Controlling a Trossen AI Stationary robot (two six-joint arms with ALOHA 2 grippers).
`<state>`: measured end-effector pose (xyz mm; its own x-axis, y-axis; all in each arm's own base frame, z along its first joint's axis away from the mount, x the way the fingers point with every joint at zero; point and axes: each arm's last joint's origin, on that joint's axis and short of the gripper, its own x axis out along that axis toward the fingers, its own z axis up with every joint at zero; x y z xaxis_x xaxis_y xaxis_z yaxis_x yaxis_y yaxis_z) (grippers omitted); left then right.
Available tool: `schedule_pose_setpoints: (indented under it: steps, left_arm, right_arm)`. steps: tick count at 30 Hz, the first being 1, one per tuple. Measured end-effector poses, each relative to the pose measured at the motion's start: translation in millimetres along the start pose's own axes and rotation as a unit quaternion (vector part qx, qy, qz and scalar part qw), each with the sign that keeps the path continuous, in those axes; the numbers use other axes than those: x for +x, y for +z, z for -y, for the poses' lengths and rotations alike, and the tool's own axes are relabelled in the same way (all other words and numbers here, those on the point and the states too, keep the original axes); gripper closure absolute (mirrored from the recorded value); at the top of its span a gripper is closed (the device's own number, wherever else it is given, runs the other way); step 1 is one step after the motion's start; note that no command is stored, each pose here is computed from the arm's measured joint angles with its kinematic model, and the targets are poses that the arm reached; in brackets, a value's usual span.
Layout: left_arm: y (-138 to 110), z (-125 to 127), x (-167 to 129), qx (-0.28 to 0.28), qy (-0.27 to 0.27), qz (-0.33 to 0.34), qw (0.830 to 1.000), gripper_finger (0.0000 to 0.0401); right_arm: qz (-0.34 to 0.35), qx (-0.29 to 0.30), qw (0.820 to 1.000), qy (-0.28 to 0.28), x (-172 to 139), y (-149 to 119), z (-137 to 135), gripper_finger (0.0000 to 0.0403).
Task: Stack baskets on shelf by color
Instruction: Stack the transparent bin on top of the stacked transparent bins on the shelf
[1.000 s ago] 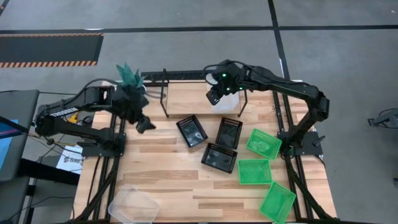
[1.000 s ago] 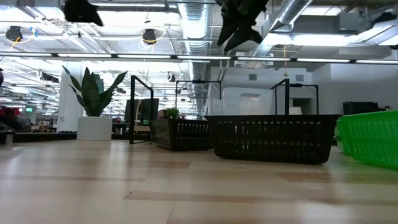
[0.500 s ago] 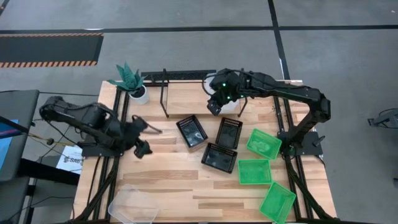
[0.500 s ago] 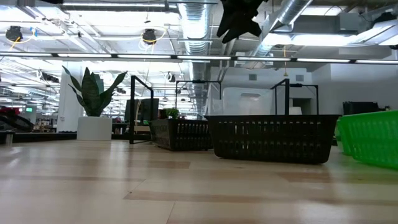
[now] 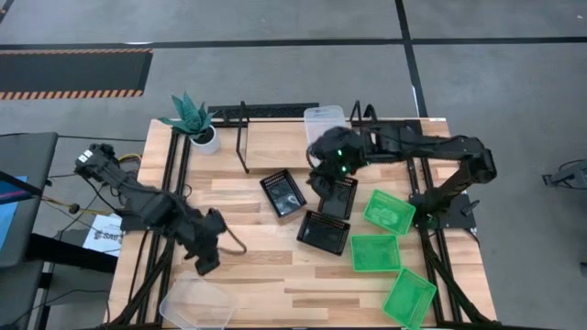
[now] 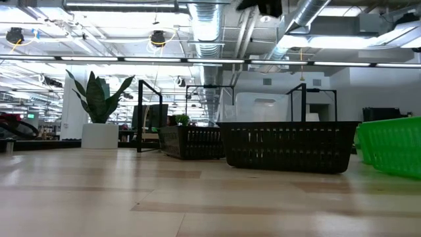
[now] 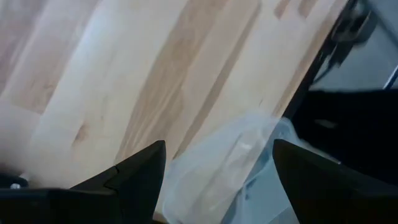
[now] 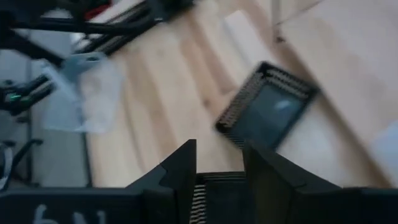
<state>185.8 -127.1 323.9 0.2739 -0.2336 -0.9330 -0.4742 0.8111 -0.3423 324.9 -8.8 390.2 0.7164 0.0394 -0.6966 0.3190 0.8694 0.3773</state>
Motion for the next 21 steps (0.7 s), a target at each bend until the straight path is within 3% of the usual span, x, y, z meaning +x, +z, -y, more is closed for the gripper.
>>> schedule_pose_setpoints:
  steps: [8, 13, 17, 21]
  left_arm:
    - [-28, 23, 27, 0.096, 0.051, 0.003, 0.994, 0.0118]
    - [-42, 42, 53, 0.165, 0.055, -0.002, 0.985, 0.0118]
    - [-55, 55, 76, 0.213, 0.054, -0.033, 0.975, 0.0118]
    - [-68, 64, 97, 0.227, 0.056, -0.068, 0.97, 0.0118]
  right_arm:
    - [-0.019, -0.01, 0.999, 0.048, -6, -28, -48, 0.0261]
    - [-0.026, -0.002, 0.998, 0.054, -8, -44, -69, 0.0268]
    - [-0.037, 0.007, 0.997, 0.068, -10, -54, -80, 0.0271]
    - [-0.045, -0.002, 0.996, 0.078, -11, -61, -89, 0.0271]
